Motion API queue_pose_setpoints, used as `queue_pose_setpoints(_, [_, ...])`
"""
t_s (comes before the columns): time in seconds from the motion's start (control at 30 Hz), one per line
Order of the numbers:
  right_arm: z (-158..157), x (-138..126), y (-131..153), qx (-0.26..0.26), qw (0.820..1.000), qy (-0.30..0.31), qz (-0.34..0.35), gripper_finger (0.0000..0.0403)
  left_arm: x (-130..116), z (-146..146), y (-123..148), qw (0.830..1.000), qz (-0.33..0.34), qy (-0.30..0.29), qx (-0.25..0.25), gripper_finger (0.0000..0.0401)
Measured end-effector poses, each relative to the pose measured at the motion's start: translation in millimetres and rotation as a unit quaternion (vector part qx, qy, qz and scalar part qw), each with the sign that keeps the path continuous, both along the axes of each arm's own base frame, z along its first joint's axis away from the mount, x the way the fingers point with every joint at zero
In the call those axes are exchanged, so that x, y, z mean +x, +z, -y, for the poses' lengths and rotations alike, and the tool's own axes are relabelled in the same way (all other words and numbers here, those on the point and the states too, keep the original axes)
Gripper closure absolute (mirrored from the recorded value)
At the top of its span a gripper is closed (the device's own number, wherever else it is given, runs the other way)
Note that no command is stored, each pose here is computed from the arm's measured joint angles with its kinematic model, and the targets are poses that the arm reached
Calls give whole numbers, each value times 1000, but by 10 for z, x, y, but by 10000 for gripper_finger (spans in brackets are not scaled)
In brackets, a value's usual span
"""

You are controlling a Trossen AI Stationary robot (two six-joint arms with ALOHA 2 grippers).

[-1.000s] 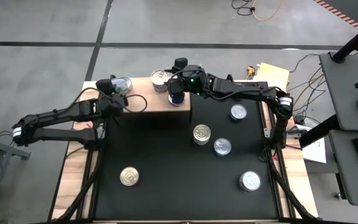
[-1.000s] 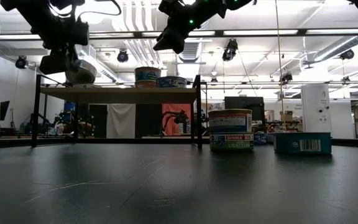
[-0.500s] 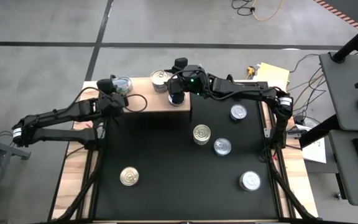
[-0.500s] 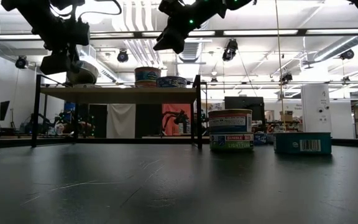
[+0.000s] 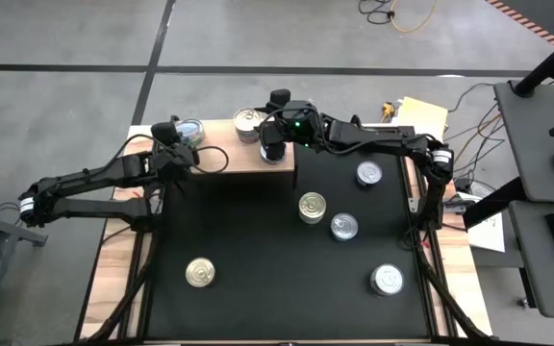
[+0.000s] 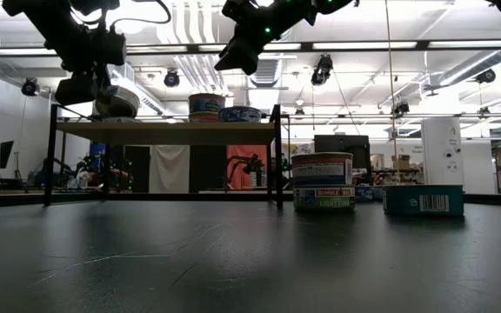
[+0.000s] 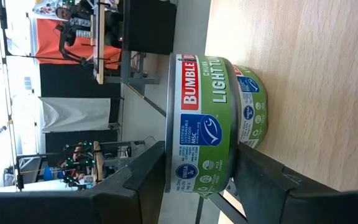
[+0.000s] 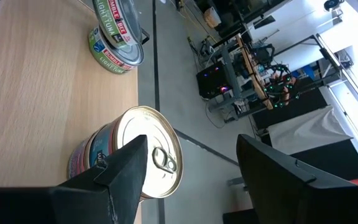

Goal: Stack canned seafood by type on shelf
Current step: Stack the green/white tuna can on top of the other green/white tuna can on the shelf

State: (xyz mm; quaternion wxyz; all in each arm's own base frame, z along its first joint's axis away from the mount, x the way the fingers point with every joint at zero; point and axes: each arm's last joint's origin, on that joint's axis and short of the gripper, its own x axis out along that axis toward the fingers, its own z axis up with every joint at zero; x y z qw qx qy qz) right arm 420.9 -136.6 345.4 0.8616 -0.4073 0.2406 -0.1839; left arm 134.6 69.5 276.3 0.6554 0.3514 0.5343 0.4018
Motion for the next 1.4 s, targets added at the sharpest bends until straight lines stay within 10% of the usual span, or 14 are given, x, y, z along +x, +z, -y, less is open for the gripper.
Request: queue_pose_setpoints(1.4, [-1,0,-1,1,1000,0,1,161,-28,-76,128,995,83,50,-5,147])
